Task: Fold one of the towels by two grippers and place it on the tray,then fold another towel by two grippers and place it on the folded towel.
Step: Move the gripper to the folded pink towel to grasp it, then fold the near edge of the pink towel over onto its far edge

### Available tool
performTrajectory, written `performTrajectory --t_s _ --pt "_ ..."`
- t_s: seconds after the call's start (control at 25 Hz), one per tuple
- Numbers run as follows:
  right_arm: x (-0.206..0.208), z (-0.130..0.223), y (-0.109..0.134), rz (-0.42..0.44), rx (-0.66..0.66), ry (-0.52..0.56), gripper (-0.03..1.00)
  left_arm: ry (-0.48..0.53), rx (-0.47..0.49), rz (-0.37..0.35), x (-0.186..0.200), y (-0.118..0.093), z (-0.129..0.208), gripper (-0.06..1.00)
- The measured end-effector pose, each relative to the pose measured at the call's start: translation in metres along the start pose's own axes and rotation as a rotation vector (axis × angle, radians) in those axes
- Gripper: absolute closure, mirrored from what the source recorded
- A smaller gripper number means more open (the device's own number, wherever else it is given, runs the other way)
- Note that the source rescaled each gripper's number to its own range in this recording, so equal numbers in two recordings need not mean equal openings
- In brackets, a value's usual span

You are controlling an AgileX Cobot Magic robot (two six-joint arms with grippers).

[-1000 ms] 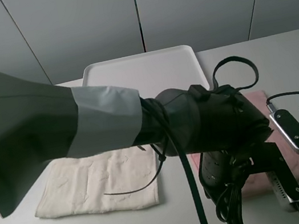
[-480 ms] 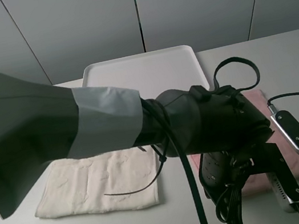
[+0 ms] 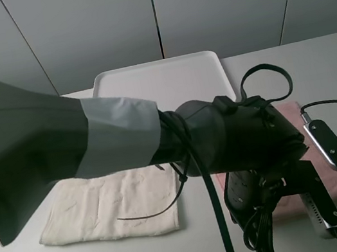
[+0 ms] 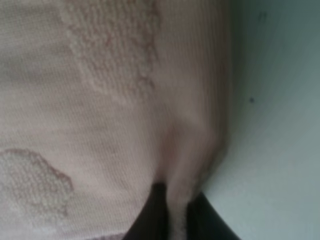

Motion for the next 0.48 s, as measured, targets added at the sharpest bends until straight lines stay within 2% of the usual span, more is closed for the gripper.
performTrajectory --t_s 0.2,0.48 --pt "0.008 0.000 -0.001 0.031 -0.108 -0.008 0.96 -0.053 0.057 0.000 0.008 0.015 0.000 0.94" --pt "0.030 -0.001 -0.003 0.110 -0.270 -0.039 0.97 -0.144 0.138 -0.042 0.044 0.051 0.007 0.94"
Point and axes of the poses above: a point on each arm's last joint axis where the gripper is mounted, x pointing back along that axis away from the gripper, y along the wrist's bending axis when the last joint is at zero, z = x × y, the point moved 4 cm from there along -x, pointing out along that axis toward the gripper, and after that the axes turned 1 degree about x, right-handed, at the moved point
